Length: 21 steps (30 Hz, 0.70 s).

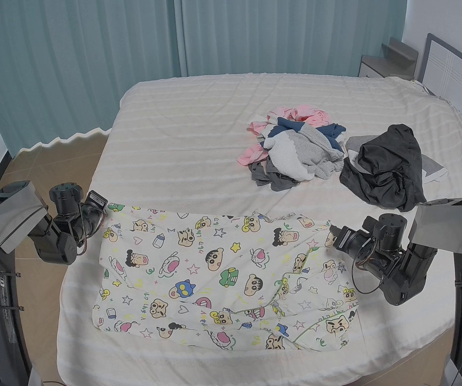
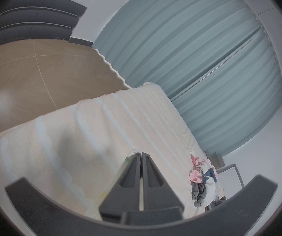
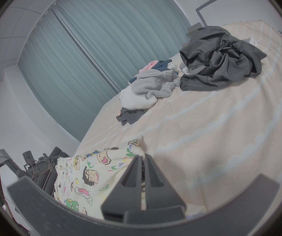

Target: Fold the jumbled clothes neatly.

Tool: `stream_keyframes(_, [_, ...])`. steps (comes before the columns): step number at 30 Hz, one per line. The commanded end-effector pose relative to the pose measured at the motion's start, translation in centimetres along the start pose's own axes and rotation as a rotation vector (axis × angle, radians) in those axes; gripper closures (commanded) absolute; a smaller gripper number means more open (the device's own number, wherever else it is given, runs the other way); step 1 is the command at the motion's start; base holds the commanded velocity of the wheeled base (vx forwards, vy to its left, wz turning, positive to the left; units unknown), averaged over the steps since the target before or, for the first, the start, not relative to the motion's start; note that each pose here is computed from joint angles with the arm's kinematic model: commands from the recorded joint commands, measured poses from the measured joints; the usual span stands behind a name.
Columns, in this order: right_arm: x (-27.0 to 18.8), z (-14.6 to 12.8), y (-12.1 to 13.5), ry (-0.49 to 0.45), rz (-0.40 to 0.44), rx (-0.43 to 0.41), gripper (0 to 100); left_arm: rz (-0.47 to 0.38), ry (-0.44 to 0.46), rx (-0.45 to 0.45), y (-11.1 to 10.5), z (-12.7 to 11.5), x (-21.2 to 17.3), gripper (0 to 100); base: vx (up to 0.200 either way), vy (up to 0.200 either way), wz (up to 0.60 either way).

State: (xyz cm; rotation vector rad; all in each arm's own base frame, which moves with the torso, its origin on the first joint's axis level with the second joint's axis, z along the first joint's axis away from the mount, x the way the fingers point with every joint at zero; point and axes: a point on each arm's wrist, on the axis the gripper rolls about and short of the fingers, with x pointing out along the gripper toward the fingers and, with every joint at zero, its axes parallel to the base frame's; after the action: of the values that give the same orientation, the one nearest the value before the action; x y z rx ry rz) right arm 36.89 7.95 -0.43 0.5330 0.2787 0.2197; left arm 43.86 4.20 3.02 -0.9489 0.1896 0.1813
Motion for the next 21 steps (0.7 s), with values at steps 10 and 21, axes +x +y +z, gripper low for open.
stream_keyframes(10, [0.3, -1.1, -1.0, 0.031, -0.029, 0.000, 100, -0.016, 0.066, 0.100, 1.0, -1.0, 0.6, 0, 0.000, 0.000, 0.00])
stream_keyframes(21, [-0.7, 1.5, -3.2, -0.037, -0.091, 0.022, 0, 0.012, -0.005, 0.122, 1.9, 0.3, 1.5, 0, 0.000, 0.000, 0.00])
